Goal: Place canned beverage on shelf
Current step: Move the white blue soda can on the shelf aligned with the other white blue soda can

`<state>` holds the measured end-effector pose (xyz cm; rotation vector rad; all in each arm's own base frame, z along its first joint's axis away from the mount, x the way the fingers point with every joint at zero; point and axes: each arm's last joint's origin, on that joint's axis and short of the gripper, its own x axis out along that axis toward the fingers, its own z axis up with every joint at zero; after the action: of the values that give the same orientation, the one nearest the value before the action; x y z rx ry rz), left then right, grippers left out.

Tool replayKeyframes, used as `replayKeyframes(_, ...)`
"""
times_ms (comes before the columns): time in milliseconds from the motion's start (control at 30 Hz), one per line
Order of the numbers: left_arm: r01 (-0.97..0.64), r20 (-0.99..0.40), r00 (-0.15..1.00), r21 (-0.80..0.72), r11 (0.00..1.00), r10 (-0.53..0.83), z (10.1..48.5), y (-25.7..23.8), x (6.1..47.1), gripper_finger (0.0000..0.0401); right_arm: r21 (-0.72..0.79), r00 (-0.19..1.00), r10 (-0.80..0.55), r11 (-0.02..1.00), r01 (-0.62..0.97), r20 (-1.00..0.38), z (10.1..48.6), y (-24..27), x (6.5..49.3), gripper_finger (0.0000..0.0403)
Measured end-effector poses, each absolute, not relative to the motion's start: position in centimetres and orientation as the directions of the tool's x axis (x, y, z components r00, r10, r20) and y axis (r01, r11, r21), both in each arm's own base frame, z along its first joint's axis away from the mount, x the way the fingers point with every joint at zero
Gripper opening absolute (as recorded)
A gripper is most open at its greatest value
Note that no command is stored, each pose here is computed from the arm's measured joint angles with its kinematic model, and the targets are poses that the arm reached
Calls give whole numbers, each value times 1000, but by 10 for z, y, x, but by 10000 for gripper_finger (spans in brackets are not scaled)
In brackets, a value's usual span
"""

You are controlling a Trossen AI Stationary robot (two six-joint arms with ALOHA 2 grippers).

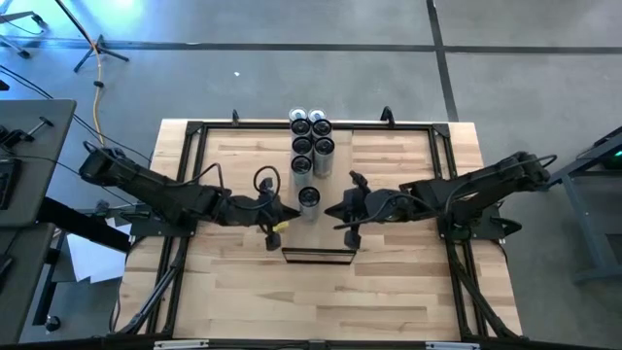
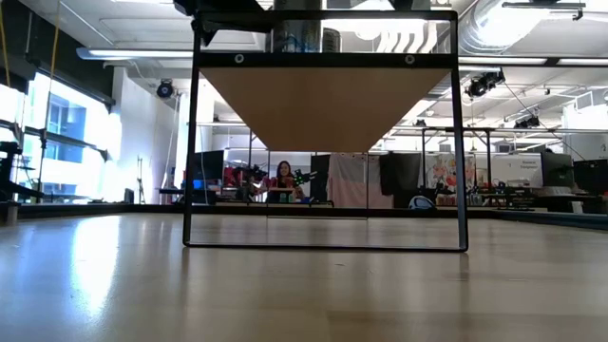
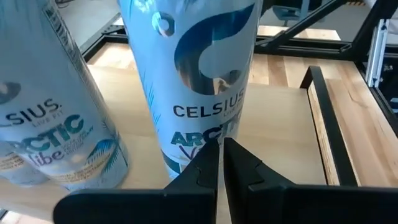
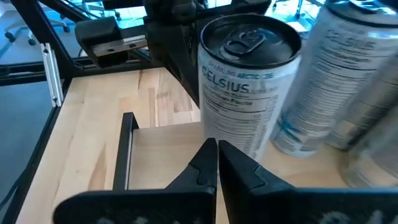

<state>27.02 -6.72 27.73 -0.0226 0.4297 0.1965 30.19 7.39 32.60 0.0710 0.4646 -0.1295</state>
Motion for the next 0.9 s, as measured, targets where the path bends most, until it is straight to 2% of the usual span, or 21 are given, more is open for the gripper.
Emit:
replayKeyframes(433,-206,-350,917,-6,979,191,280,-50,284,0,20,874,-134,987,162,-466,342,69,275,0)
replayKeyframes(600,-190,-332,928,-30,981,170,274,-46,296,0,20,873,-120,989,146,-472,342,72,273,0)
replayKeyframes(900,-230,-332,919,-8,973,214,270,-33,302,0,21,860,-84,994,109,-503,331,80,270,0)
